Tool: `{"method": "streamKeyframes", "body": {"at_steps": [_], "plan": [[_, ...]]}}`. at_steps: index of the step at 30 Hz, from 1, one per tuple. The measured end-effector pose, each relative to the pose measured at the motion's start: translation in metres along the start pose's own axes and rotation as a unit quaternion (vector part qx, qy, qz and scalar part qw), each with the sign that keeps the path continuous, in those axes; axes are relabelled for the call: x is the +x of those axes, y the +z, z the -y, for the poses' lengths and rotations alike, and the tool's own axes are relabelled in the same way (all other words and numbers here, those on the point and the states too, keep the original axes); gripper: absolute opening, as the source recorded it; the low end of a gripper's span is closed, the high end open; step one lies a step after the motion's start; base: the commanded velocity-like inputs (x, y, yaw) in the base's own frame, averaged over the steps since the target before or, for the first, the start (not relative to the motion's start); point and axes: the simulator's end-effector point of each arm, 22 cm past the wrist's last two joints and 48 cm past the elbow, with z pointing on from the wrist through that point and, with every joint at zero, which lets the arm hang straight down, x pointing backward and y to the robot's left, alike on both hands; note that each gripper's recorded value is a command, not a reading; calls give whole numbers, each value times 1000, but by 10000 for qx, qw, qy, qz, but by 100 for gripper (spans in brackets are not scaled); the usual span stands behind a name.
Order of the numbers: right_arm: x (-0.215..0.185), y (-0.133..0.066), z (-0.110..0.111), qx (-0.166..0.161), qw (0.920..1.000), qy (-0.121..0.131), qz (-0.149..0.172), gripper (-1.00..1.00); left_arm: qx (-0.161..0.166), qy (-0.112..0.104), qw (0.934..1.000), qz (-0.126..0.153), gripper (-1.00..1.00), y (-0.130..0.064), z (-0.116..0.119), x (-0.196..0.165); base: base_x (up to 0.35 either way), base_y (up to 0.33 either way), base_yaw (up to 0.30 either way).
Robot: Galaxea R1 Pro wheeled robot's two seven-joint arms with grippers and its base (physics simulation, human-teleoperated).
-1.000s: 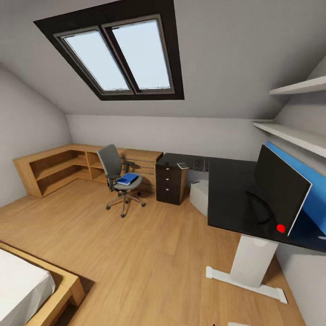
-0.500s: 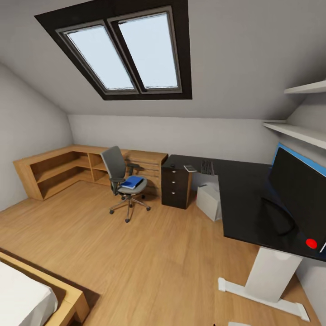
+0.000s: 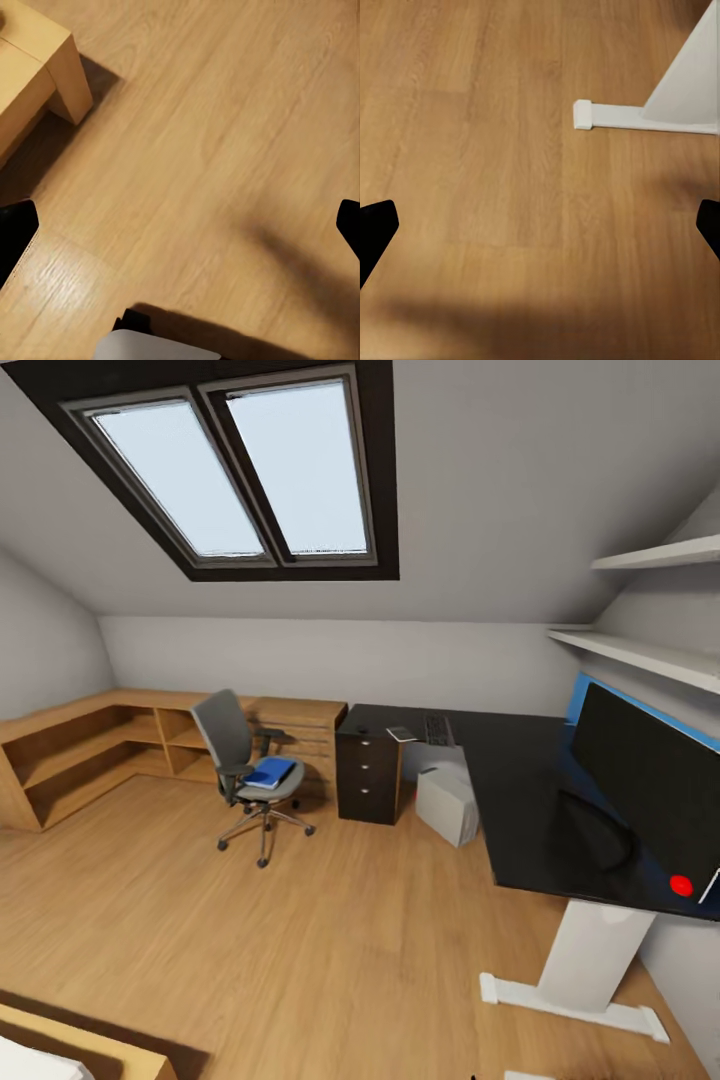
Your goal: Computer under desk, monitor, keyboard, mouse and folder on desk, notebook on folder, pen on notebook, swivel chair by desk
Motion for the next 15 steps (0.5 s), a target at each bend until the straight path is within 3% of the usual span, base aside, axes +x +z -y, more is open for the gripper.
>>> {"method": "streamKeyframes", "body": {"at_steps": [15], "plan": [[4, 0, 0, 6, 10000, -7, -43, 100, -11, 5, 10000, -41, 100, 0, -1, 3, 260, 226, -238]]}}
